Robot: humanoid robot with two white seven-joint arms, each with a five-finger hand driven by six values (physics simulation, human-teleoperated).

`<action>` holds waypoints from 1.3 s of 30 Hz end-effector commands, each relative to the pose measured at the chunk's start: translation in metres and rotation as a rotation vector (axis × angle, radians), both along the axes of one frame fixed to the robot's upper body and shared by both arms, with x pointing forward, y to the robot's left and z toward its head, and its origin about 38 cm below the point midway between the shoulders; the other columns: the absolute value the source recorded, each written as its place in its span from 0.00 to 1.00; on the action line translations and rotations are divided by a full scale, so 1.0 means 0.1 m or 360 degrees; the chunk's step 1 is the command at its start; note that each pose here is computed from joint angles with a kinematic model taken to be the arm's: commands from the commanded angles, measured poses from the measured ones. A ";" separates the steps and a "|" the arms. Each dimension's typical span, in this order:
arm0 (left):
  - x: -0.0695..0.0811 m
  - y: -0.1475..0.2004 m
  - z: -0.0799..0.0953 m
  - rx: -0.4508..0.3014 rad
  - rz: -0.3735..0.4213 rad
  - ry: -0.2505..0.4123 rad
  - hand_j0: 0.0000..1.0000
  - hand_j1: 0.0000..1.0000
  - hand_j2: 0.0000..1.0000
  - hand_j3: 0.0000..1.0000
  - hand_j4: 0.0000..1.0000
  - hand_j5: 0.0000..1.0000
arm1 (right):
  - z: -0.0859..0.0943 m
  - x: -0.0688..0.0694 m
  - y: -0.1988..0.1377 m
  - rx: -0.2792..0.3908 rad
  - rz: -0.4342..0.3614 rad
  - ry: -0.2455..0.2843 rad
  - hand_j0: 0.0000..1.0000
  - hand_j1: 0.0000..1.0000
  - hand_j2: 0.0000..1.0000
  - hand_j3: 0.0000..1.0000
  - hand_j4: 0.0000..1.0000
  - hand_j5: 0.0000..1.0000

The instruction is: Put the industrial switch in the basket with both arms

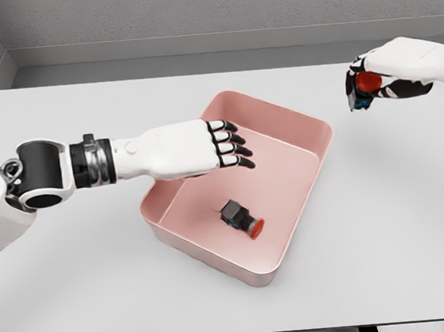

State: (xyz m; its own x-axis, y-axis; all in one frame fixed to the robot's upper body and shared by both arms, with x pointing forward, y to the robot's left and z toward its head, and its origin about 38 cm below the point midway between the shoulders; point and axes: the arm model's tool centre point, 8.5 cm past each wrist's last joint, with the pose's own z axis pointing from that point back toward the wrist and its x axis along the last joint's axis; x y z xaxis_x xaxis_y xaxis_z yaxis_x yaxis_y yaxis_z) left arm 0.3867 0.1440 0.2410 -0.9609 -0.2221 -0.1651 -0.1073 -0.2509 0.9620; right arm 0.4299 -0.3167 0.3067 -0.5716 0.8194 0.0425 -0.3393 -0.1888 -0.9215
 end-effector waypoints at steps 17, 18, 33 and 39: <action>0.09 1.01 0.39 -0.0067 0.0294 0.0102 1.00 1.00 1.00 1.00 1.00 1.00 | -0.12 -0.08 0.77 0.0002 0.0433 0.0010 0.52 0.52 0.52 0.52 0.52 0.52; 0.12 1.07 0.38 -0.0054 0.0323 0.0109 1.00 1.00 1.00 1.00 1.00 1.00 | -0.12 -0.10 0.80 -0.0005 0.0492 0.0002 0.52 0.52 0.52 0.52 0.52 0.52; 0.22 1.78 0.24 -0.0001 0.0617 0.0251 1.00 1.00 1.00 1.00 1.00 1.00 | -0.27 -0.21 1.19 -0.0028 0.0786 0.0034 0.92 0.92 0.92 0.92 0.92 0.92; 0.25 1.92 0.18 0.0014 0.0687 0.0280 1.00 1.00 1.00 1.00 1.00 1.00 | -0.25 -0.20 1.20 -0.0027 0.0788 0.0024 1.00 1.00 1.00 1.00 1.00 1.00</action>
